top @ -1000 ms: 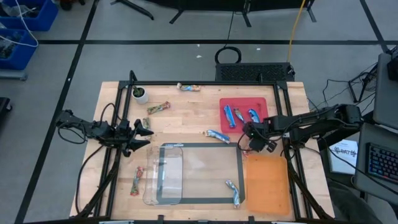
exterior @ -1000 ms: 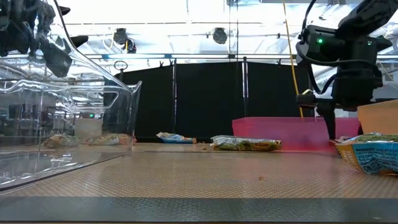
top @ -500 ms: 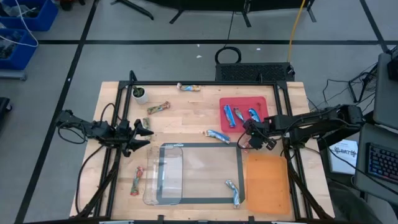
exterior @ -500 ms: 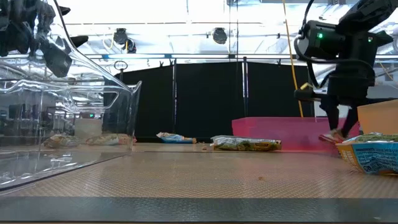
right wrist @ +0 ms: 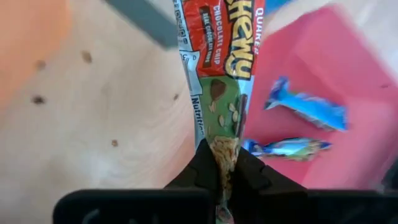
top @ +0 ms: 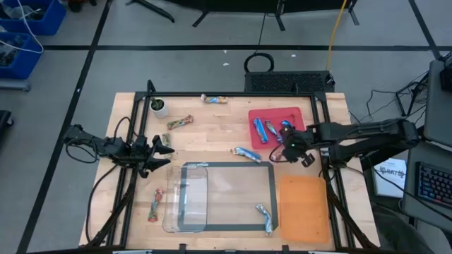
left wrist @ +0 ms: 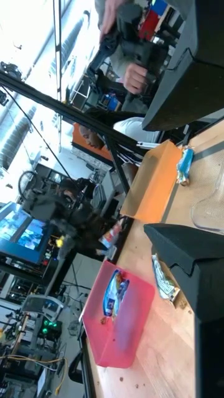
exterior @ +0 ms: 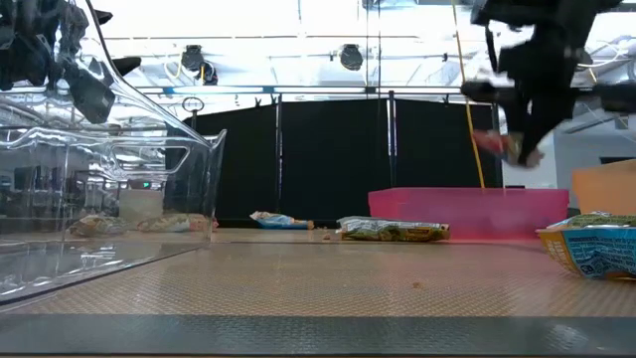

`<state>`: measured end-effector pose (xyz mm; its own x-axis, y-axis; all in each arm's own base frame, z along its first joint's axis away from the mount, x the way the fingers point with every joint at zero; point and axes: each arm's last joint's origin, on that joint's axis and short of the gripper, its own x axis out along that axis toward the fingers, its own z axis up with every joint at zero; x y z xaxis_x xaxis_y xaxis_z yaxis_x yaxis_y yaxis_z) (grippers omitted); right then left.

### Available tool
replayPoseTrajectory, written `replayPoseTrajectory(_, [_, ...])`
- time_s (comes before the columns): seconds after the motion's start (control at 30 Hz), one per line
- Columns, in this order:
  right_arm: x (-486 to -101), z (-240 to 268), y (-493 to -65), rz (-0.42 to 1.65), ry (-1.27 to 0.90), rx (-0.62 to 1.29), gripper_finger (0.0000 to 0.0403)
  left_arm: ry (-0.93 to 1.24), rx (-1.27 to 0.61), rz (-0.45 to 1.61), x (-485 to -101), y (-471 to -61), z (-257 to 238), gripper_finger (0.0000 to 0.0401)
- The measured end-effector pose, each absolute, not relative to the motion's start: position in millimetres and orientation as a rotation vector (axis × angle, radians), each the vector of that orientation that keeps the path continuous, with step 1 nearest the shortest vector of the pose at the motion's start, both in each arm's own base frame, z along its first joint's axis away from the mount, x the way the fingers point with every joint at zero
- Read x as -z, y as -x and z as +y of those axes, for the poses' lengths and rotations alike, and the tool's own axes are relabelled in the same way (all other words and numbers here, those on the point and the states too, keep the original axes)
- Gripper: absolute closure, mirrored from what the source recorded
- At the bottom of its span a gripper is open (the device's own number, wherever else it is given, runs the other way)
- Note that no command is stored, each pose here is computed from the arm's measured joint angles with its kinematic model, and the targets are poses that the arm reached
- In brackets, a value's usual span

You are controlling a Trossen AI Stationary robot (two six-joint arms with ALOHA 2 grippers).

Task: Pick and place Granola Bars by type
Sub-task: Put the right red granola bar into the orange bin

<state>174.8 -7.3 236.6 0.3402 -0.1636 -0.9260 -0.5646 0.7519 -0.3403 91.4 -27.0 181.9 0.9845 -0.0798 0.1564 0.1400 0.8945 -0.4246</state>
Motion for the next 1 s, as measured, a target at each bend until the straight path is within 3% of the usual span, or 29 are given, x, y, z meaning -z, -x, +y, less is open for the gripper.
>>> replayPoseTrajectory(0.27, [-294, 5, -177, 1.113, 0.54, -0.161, 0.0397, 0.45, 0.114, -0.137, -182, -91, -27, 0.0146])
replayPoseTrajectory(0.43, [-321, 7, -175, 1.121, 0.404, 0.014, 0.0398, 0.45, 0.114, -0.136, -182, -91, -27, 0.0146])
replayPoseTrajectory(0.7, [-356, 14, -167, 1.109, 0.074, 0.208, 0.0398, 0.45, 0.114, -0.136, -182, -91, -27, 0.0146])
replayPoseTrajectory(1.0, [-382, 25, -147, 1.106, -0.157, 0.305, 0.0399, 0.45, 0.114, -0.137, -182, -91, -27, 0.0146])
